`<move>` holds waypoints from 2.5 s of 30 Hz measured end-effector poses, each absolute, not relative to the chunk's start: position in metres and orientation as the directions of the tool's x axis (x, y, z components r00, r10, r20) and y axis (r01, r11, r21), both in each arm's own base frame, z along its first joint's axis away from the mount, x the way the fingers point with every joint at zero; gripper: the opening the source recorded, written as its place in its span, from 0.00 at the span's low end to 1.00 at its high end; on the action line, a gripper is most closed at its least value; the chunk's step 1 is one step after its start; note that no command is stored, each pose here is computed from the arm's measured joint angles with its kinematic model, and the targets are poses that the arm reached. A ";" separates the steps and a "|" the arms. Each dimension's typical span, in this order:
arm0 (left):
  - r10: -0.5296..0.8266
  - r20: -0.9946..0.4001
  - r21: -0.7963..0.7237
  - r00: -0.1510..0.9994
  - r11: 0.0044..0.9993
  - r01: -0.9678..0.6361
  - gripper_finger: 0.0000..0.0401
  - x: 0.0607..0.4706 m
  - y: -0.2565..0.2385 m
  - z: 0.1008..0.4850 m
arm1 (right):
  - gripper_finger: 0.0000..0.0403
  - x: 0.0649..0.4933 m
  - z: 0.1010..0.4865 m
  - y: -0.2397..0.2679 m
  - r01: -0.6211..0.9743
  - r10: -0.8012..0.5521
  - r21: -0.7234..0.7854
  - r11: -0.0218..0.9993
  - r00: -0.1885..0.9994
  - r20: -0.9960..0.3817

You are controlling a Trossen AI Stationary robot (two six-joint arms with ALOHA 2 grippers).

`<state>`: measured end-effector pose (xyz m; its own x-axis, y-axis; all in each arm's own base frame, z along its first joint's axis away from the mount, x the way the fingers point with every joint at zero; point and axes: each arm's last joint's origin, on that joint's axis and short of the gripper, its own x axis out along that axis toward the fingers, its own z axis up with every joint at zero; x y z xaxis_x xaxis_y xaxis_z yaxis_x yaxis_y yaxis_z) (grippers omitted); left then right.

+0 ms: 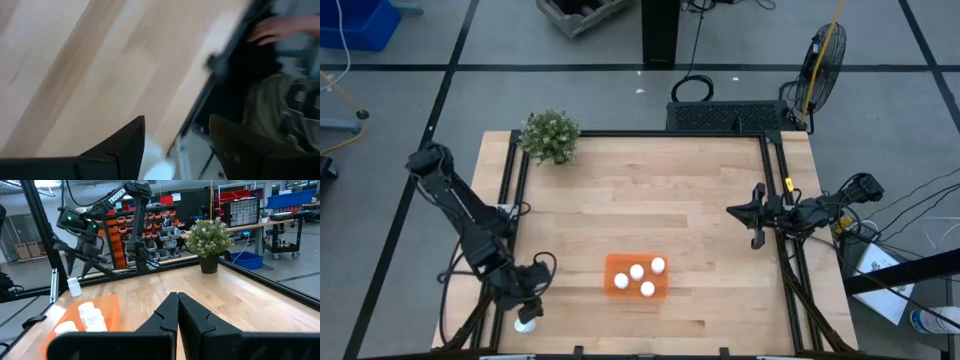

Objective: Pick and place pill bottles into a basket
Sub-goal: Put the white medicine bottle into the orange bin

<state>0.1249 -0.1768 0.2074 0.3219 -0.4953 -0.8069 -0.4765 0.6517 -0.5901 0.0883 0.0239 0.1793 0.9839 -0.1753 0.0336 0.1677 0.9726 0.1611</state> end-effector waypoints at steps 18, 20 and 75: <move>-0.607 -0.789 -0.431 0.101 0.428 -0.795 0.56 0.117 -0.179 0.207 | 0.00 0.088 0.179 0.024 0.168 -0.175 0.161 0.973 0.984 0.033; -0.597 -0.796 -0.418 0.106 0.415 -0.808 0.56 0.117 -0.179 0.207 | 0.00 0.088 0.179 0.024 0.167 -0.175 0.161 0.973 0.984 0.033; -0.592 -0.805 -0.255 0.022 0.312 -0.915 0.86 0.110 -0.199 0.191 | 0.00 0.088 0.179 0.024 0.168 -0.175 0.161 0.973 0.984 0.034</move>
<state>0.1102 -0.1991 0.1912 0.0222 -0.5924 -0.8053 -0.9152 0.3122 -0.2549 0.0883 0.0239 0.1793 0.9839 -0.1753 0.0339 0.1677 0.9726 0.1613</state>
